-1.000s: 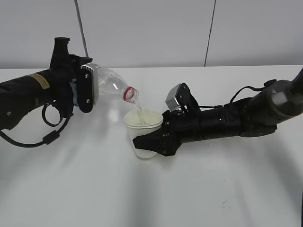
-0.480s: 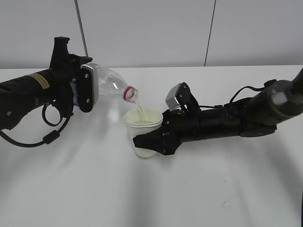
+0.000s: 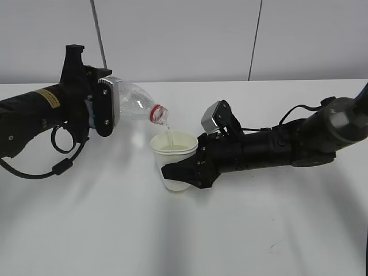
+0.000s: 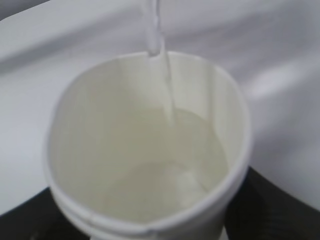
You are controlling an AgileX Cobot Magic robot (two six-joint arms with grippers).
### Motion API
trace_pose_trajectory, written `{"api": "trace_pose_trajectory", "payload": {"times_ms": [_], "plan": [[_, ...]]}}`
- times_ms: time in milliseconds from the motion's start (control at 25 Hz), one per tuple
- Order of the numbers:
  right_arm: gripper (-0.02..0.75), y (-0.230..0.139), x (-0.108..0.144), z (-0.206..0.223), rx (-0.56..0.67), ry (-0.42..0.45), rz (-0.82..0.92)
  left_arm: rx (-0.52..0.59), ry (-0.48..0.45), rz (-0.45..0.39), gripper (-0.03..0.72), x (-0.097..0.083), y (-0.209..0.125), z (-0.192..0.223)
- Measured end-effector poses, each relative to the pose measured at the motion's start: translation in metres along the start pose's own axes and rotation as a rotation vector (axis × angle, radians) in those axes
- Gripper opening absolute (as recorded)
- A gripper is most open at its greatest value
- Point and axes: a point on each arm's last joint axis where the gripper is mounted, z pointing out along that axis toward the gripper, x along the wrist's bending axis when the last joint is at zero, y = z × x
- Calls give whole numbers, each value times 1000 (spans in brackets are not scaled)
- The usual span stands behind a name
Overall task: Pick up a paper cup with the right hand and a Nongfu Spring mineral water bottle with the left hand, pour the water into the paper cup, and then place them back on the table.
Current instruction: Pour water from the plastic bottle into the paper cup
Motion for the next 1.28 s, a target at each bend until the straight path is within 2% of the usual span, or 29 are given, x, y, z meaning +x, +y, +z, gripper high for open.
{"api": "trace_pose_trajectory", "payload": {"times_ms": [1040, 1280], "plan": [[508, 0, 0, 0, -4, -6, 5, 19, 9, -26, 387, 1, -2, 0], [508, 1, -1, 0, -12, -13, 4, 19, 9, -75, 387, 1, -2, 0]]}}
